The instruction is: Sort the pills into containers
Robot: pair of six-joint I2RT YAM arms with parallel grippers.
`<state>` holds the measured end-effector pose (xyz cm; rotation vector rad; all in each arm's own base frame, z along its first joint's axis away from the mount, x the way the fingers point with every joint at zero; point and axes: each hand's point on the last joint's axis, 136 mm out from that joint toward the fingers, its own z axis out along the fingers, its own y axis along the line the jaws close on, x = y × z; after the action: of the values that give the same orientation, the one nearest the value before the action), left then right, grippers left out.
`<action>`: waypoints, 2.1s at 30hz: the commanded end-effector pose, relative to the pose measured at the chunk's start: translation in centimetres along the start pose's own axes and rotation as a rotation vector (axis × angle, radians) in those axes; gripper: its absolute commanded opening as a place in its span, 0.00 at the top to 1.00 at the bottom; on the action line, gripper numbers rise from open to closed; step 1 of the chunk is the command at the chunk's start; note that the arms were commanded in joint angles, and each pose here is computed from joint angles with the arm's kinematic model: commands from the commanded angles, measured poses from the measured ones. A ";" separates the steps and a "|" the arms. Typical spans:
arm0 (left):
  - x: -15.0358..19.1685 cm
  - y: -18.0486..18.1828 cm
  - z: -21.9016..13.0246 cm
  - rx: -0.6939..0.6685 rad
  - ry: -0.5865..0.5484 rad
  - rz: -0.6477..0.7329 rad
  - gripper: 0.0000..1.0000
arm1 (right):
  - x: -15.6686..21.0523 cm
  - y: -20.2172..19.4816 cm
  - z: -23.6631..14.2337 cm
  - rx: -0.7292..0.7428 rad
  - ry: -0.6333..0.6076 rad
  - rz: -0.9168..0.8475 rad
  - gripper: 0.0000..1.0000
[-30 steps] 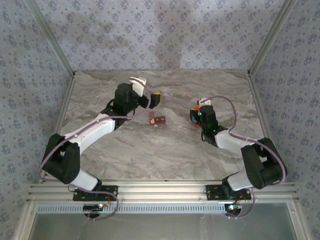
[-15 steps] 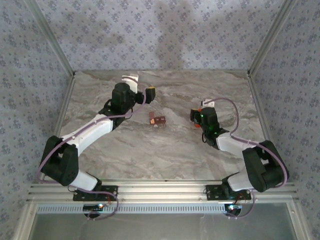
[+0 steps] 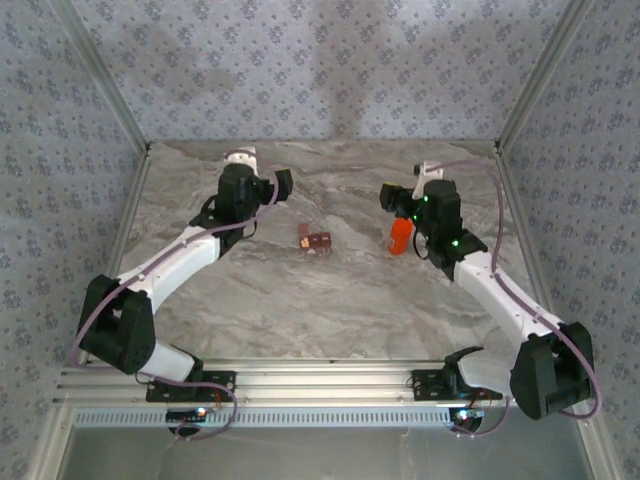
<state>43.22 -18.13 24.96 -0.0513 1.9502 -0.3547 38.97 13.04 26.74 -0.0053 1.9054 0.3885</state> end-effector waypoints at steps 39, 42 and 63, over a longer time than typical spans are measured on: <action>12.6 -2.9 6.4 0.228 0.785 0.110 1.00 | 21.0 10.2 10.4 -0.241 0.853 0.149 0.83; 13.2 -3.1 6.6 0.231 0.795 0.116 1.00 | 21.0 9.8 10.6 -0.225 0.844 0.135 0.80; 15.3 -2.5 7.4 0.205 0.839 0.116 1.00 | 22.7 8.8 11.9 -0.182 0.861 0.109 0.63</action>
<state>43.12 -24.75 9.47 0.3915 2.7104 -0.5386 39.31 28.70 4.40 -0.2106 2.7203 0.7322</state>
